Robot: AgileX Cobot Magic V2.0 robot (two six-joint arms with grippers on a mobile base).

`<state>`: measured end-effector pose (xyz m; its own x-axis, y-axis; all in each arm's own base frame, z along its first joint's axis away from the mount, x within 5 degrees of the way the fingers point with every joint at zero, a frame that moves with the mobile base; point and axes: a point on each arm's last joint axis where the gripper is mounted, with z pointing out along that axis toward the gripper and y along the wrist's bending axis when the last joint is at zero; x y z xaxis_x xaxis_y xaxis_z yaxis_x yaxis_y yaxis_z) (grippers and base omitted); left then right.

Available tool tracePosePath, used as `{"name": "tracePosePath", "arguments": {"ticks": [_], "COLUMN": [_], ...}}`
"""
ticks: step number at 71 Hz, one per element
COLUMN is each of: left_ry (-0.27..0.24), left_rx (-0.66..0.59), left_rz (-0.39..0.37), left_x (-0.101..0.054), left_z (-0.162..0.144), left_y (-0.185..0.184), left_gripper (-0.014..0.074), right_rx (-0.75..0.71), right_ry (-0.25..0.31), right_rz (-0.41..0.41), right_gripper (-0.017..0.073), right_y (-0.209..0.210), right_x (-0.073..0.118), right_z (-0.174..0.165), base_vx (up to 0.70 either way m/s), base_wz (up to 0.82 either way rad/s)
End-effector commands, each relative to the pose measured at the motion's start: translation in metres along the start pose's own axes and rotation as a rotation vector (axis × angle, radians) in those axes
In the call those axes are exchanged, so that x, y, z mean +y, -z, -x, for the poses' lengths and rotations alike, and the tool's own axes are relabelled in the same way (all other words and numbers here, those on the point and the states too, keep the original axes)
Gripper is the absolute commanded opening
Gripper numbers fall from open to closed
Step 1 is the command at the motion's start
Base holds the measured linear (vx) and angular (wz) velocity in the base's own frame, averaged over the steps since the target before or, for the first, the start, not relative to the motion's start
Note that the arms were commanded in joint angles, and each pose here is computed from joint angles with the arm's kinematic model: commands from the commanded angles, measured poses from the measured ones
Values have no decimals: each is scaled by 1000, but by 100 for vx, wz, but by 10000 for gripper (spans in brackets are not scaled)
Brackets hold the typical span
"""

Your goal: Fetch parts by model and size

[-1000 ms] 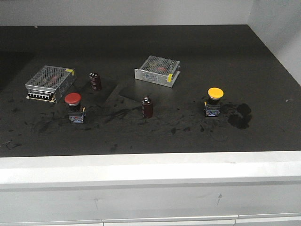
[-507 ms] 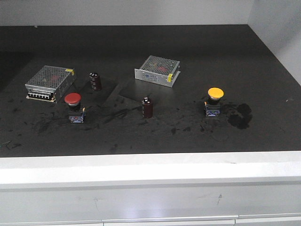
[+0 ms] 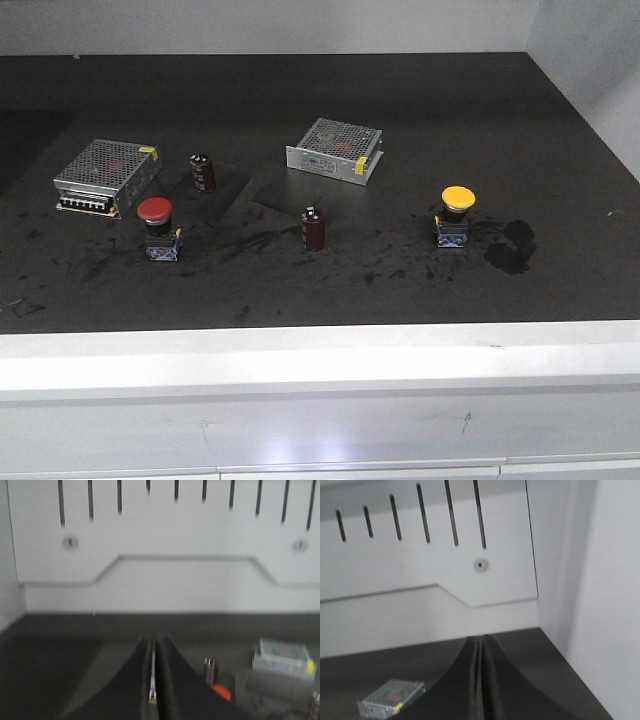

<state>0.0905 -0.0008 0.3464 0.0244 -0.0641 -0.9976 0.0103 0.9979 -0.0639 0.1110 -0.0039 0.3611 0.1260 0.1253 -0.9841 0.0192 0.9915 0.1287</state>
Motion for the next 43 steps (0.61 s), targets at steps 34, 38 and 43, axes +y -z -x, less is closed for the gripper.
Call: {"name": "tracePosePath", "arguments": {"ticks": [34, 38, 43], "left_ry": [37, 52, 68], "left_rx": [214, 234, 262], "left_rz": [-40, -39, -38], "left_x": [-7, -7, -7], "left_z": [-16, -19, -22], "left_y": [-42, -45, -48], "left_gripper": [16, 37, 78], "right_rx": [385, 397, 414], "right_ry": [158, 157, 159], "right_rz": [121, 147, 171], "right_gripper": [6, 25, 64], "right_y": [-52, -54, -56], "right_x": [21, 25, 30], "right_z": [-32, -35, -38], "base_vx": [0, 0, 0], "base_wz": [0, 0, 0]}}
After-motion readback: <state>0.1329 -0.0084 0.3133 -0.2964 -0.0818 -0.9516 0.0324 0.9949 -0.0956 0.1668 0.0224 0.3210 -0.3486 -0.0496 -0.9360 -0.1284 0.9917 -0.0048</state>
